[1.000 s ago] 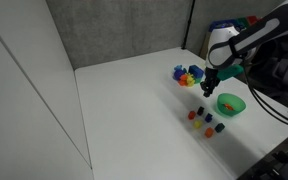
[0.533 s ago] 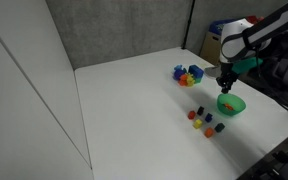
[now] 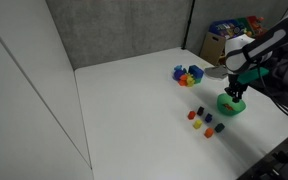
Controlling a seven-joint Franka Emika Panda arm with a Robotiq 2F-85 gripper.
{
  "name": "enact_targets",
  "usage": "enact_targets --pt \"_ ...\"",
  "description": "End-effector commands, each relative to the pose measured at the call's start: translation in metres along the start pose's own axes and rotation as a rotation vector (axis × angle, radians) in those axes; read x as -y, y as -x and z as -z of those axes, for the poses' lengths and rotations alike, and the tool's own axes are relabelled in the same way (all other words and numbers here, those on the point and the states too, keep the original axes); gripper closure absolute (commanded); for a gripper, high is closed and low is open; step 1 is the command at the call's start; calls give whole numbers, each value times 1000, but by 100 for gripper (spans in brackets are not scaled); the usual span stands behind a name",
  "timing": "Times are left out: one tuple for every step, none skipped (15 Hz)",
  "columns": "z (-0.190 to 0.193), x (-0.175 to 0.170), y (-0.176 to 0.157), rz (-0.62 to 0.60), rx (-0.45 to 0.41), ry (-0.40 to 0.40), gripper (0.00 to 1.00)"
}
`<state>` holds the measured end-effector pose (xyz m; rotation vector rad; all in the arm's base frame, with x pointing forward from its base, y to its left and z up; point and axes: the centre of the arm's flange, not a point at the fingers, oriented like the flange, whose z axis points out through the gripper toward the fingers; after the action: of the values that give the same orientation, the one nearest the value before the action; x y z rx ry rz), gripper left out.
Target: Pick up one small brown block and put it in the green block
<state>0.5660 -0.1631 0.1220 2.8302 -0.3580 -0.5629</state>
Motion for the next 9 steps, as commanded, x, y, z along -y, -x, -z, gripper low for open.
enact_targets --pt "-8 0 0 -19 29 21 43" --pt "-5 1 2 -12 31 15 36" --pt "-2 2 3 -7 32 8 30" --pt "5 3 5 1 32 7 21" --pt "11 3 7 6 39 -1 15" --pt "18 4 9 12 50 -9 6" --pt "25 5 13 20 67 -21 1" --pt "35 7 18 25 83 -31 0" --pt "46 9 23 31 100 -40 0"
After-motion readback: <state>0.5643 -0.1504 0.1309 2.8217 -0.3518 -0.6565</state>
